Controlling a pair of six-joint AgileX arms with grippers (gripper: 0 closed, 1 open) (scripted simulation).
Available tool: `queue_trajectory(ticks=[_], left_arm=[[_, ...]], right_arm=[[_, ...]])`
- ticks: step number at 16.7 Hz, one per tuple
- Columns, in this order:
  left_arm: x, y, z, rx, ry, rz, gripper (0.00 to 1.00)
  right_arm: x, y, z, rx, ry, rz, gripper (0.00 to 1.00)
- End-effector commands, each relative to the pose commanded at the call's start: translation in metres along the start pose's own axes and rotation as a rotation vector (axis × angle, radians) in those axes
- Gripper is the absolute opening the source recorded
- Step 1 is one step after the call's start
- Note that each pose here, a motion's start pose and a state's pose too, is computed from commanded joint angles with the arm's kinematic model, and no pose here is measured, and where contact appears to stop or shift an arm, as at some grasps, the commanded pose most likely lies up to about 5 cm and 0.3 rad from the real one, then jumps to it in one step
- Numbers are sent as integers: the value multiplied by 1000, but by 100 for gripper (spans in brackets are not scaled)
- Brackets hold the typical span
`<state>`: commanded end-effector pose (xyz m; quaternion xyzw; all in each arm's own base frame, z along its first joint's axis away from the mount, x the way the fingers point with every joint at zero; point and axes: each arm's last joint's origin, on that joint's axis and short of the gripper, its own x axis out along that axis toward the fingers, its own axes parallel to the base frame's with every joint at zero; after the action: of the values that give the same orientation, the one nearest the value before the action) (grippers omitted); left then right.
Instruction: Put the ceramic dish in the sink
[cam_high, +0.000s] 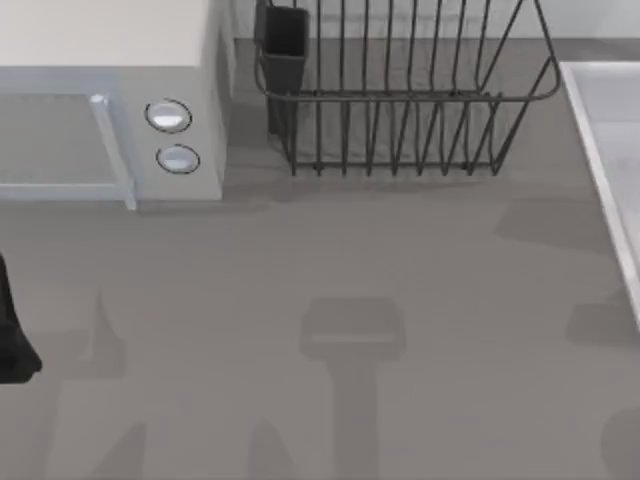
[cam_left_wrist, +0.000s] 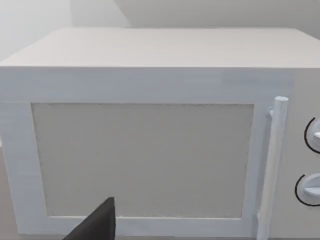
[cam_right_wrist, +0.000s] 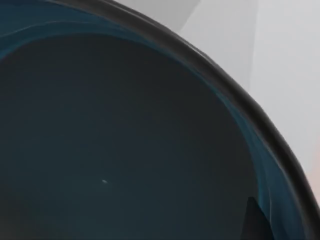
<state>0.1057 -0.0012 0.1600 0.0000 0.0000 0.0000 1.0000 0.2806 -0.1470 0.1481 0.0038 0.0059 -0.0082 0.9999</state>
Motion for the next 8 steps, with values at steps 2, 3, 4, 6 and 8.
queue_trajectory(ticks=[2, 3, 4, 6, 8], left_arm=[[0, 0, 0, 0, 0, 0, 100], [0, 0, 0, 0, 0, 0, 100], [0, 0, 0, 0, 0, 0, 100], [0, 0, 0, 0, 0, 0, 100], [0, 0, 0, 0, 0, 0, 100]], right_arm=[[0, 0, -27, -11, -16, 1, 0], [-1, 0, -40, -15, -22, 2, 0], [-2, 2, -52, -16, -23, 3, 0], [-7, 5, -72, -14, -19, 5, 0], [-11, 8, -85, -10, -14, 6, 0]])
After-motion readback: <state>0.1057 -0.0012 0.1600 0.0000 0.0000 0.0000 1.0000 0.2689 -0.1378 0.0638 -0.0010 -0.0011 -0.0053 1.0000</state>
